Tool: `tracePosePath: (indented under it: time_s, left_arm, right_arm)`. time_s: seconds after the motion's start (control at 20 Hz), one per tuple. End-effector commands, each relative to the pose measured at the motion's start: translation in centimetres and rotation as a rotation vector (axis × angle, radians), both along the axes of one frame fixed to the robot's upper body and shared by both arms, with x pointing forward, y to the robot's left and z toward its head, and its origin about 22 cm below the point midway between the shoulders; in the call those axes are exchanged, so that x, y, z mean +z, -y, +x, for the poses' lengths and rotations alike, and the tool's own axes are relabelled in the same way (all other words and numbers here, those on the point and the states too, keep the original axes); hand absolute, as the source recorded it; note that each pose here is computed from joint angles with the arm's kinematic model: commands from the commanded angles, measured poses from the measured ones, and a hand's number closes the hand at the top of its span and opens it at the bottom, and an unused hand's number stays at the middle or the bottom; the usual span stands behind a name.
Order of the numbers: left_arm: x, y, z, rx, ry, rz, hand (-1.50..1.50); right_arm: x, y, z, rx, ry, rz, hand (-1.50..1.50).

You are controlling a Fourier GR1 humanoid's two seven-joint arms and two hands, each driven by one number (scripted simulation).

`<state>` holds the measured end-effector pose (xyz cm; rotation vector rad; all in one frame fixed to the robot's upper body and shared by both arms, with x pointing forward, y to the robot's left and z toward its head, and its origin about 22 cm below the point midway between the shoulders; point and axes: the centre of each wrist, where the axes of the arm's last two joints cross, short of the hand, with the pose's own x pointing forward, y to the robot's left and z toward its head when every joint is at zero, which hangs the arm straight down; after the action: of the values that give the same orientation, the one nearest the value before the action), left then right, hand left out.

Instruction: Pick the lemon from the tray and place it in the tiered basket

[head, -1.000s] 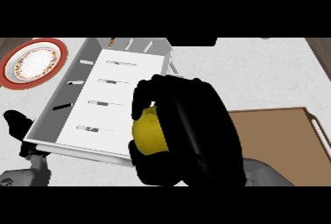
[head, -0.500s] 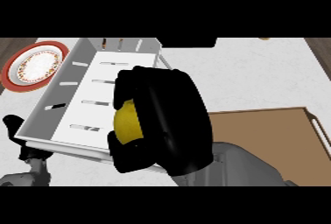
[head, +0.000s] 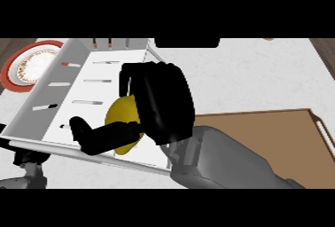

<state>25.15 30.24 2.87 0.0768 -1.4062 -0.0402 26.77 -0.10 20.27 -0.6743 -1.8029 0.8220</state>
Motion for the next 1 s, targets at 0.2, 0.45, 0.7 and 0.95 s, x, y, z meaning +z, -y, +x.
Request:
tracePosePath:
  time_s: [0.2,0.45,0.7,0.95]
  left_arm:
    - [-0.5,1.1,0.9,-0.062,0.011,0.029,0.0]
    - [0.0,1.8,0.8,-0.061,0.015,0.017,0.0]
    - [1.0,1.5,2.4,-0.069,0.02,0.016,0.0]
    - [0.4,1.5,1.0,-0.065,0.01,0.028,0.0]
  right_arm:
    - [-4.1,-2.1,2.5,-0.04,0.074,0.116,-1.5]
    - [-2.2,-4.3,3.8,-0.043,0.055,0.042,-1.5]
    - [-1.6,-4.5,4.6,-0.037,0.038,0.207,-1.5]
    - [-0.6,-2.4,4.6,-0.066,-0.005,0.441,-1.5]
